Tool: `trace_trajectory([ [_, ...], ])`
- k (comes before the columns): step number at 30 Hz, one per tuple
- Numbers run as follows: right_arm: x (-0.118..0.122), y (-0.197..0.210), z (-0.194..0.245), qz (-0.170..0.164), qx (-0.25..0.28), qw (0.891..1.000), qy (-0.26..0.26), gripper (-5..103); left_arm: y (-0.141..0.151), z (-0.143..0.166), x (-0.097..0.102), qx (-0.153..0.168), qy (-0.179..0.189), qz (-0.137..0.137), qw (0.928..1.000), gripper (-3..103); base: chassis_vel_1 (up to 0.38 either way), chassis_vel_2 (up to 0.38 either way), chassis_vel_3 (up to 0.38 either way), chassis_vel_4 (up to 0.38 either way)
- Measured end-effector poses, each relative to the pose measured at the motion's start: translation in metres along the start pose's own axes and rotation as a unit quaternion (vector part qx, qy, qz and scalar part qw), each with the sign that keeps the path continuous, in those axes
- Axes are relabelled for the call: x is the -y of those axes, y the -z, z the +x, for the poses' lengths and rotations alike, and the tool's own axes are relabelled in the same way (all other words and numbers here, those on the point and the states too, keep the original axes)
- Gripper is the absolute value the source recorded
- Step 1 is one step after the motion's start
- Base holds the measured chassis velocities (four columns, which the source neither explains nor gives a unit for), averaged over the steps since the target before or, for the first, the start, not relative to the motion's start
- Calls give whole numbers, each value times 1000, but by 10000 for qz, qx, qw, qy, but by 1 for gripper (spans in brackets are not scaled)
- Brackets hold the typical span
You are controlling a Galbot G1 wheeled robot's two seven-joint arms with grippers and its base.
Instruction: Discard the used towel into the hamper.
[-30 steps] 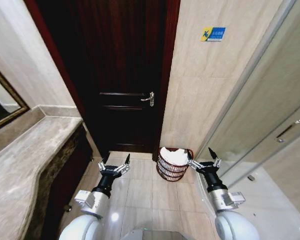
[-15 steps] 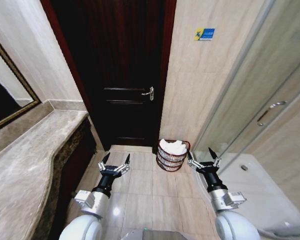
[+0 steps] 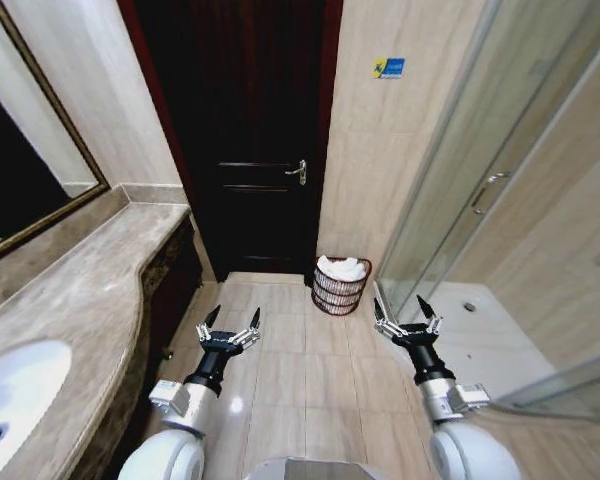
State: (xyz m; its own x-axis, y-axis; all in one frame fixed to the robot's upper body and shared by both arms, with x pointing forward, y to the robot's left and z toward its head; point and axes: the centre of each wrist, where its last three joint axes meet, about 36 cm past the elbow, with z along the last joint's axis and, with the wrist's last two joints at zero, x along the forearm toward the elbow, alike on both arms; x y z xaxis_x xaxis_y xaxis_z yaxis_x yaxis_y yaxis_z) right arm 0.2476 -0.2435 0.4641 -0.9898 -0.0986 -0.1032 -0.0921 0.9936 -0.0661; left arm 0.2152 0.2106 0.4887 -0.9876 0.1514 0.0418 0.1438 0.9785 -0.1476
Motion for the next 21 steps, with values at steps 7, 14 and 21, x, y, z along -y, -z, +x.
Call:
trace_trajectory([
  [7, 0, 0, 0, 1, 3, 10000, -1, 100, 0, 0, 0, 3, 0, 0, 10000, 100, 5, -36, -62, 28],
  [14, 0, 0, 0, 1, 5, 10000, -1, 100, 0, 0, 0, 3, 0, 0, 10000, 100, -50, 54, 59, -41],
  [21, 0, 0, 0, 1, 2, 10000, -1, 100, 0, 0, 0, 2, 0, 0, 10000, 100, 22, -10, -18, 5],
])
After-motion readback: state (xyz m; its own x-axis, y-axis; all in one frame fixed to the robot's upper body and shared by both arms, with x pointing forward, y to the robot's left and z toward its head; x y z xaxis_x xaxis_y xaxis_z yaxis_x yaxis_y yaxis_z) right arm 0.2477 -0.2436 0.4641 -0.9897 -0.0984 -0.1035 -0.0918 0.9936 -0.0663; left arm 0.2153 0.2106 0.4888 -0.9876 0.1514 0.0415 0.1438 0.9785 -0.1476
